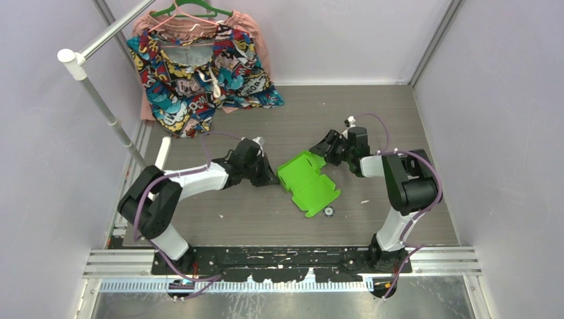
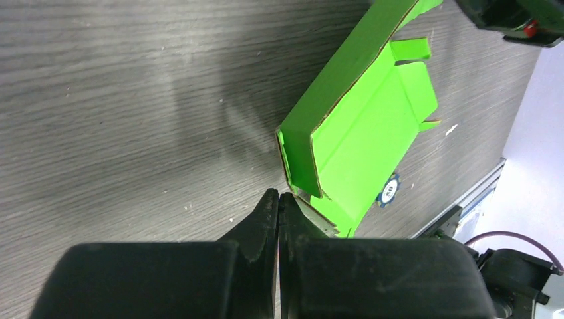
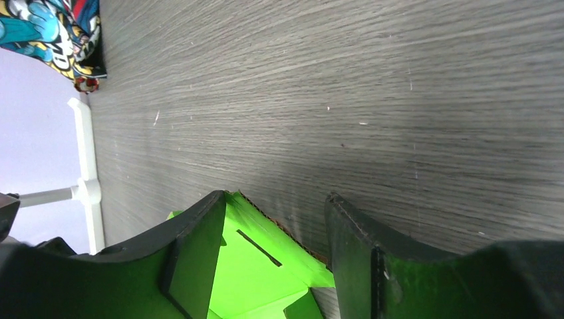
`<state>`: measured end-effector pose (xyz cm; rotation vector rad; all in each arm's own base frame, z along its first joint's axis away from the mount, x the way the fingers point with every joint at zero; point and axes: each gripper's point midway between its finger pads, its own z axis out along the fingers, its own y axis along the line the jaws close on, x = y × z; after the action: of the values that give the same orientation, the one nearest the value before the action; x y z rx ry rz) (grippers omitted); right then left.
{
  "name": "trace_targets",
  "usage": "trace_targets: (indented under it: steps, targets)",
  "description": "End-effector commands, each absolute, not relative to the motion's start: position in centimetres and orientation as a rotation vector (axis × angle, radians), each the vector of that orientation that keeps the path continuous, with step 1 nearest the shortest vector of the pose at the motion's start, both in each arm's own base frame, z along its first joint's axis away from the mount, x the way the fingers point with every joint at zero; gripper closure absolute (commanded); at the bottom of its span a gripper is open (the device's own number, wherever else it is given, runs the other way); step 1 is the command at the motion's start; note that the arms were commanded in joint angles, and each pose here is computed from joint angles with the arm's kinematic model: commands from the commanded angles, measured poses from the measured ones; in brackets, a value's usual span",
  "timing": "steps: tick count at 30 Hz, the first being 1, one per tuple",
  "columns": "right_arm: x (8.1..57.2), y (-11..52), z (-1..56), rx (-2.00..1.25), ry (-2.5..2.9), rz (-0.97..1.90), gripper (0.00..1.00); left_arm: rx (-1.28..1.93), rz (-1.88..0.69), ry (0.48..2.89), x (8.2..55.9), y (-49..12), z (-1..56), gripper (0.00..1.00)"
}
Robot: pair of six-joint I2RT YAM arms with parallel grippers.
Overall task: Fold the paper box
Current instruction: Fold the paper box at the center of the board.
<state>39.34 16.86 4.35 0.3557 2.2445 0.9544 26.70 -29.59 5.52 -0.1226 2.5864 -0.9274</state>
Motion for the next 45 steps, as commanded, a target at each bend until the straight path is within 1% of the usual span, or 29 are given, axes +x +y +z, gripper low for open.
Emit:
trace_targets:
  steps: [1, 6, 10, 12, 13, 14, 15, 23, 28, 31, 37, 41, 45]
  targets:
    - [40.5, 17.4, 7.3, 0.324, 2.094, 1.052, 0.38, -0.116, -0.964, 2.522, 28.5, -30.8, 7.2, 1.00]
    - [39.7, 17.2, 7.6, 0.348, 2.086, 1.067, 0.35, -0.113, -0.963, 2.531, 29.1, -31.4, 6.8, 1.00]
    - [39.1, 16.6, 7.5, 0.370, 2.104, 1.043, 0.31, -0.110, -0.932, 2.556, 29.6, -31.5, 6.0, 1.00]
    - [39.1, 15.9, 7.7, 0.400, 2.101, 1.041, 0.27, -0.112, -0.929, 2.561, 30.0, -31.5, 5.7, 1.00]
    - [39.1, 15.7, 7.9, 0.414, 2.086, 1.054, 0.19, -0.116, -0.923, 2.564, 30.3, -31.4, 5.5, 1.00]
    - [39.1, 15.5, 8.2, 0.418, 2.068, 1.069, 0.16, -0.121, -0.923, 2.566, 30.5, -31.3, 5.4, 1.00]
    - [39.2, 15.3, 8.5, 0.423, 2.050, 1.090, 0.16, -0.124, -0.927, 2.565, 30.8, -31.3, 5.3, 1.00]
    - [38.6, 14.2, 8.7, 0.466, 1.960, 1.189, 0.18, -0.140, -0.954, 2.555, 33.2, -31.6, 5.8, 1.00]
    - [38.0, 14.8, 8.8, 0.429, 1.963, 1.241, 0.24, -0.123, -0.975, 2.548, 34.3, -32.5, 6.8, 1.00]
    - [37.6, 14.8, 8.8, 0.409, 1.967, 1.239, 0.27, -0.126, -0.985, 2.540, 34.8, -32.9, 7.2, 1.00]
    - [36.0, 14.3, 8.6, 0.378, 1.981, 1.165, 0.28, -0.123, -0.967, 2.542, 35.8, -33.2, 7.3, 1.00]
    - [35.0, 14.6, 8.4, 0.356, 2.004, 1.174, 0.31, -0.131, -0.937, 2.533, 36.8, -32.0, 7.9, 1.00]
    - [33.8, 15.6, 8.1, 0.318, 2.017, 1.183, 0.33, -0.195, -0.881, 2.501, 37.9, -28.5, 8.7, 1.00]
